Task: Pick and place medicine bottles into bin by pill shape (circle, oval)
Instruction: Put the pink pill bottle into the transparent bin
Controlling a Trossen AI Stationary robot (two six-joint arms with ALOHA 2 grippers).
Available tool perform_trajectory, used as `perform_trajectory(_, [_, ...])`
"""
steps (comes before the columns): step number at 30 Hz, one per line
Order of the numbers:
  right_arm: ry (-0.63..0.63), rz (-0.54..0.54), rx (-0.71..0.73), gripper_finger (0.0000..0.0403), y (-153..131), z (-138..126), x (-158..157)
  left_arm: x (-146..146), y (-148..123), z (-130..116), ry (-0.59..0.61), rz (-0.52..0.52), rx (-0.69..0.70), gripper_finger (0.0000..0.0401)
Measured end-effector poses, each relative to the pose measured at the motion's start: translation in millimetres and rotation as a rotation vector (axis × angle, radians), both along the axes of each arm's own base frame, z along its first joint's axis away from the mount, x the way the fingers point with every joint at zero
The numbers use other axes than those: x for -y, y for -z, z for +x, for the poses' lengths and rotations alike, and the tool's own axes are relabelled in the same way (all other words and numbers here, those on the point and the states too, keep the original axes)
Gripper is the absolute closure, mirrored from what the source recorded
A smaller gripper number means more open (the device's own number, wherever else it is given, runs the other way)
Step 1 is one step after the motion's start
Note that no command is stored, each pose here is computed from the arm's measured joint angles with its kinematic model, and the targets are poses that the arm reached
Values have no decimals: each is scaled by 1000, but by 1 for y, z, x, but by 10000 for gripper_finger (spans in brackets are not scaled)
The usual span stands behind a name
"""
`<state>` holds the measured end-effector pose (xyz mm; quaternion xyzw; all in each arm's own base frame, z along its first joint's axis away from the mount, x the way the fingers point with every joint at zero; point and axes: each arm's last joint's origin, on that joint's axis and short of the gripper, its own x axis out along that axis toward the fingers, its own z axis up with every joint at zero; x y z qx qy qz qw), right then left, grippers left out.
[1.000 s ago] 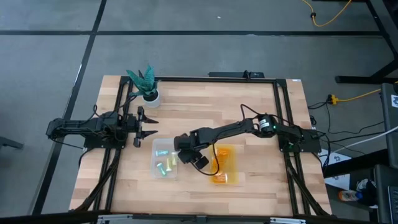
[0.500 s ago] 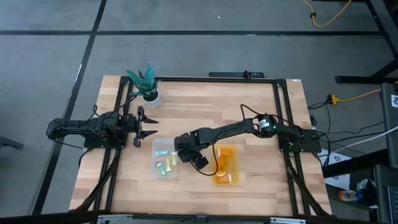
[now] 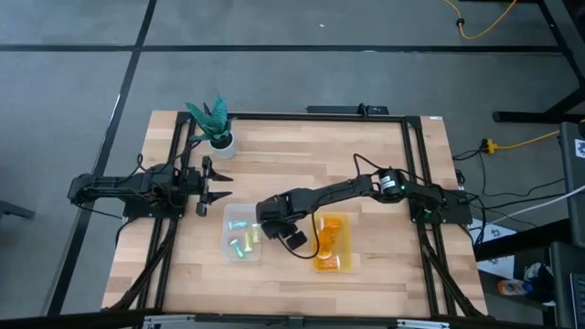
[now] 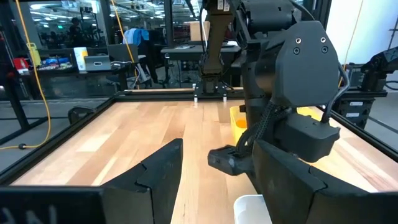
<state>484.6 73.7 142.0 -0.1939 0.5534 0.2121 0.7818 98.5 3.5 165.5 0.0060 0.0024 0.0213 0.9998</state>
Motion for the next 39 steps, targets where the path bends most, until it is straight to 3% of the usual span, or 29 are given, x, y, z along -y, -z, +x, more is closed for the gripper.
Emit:
perform_trajectory(5, [39,-4,-48,276,-24,0,1,0,0,0,0,0,0,211])
perform_trajectory(11, [118,-149,-102,289,-64,-6,7,0,0,0,1,0,0,211])
perform_trajectory(15, [184,-206,-60,280,-89,-6,12,0,0,0,1,0,0,211])
perform_trajectory(18, [181,-174,43,277,-102,3,12,0,0,0,1,-1,0,211])
perform_trajectory(24, [86,13,247,279,-111,23,9,0,0,0,1,-3,0,211])
perform_trajectory(31, [84,43,430,273,-120,37,8,0,0,0,1,-4,0,211])
perform_trajectory(39, [85,51,478,273,-123,41,7,0,0,0,1,-4,0,211])
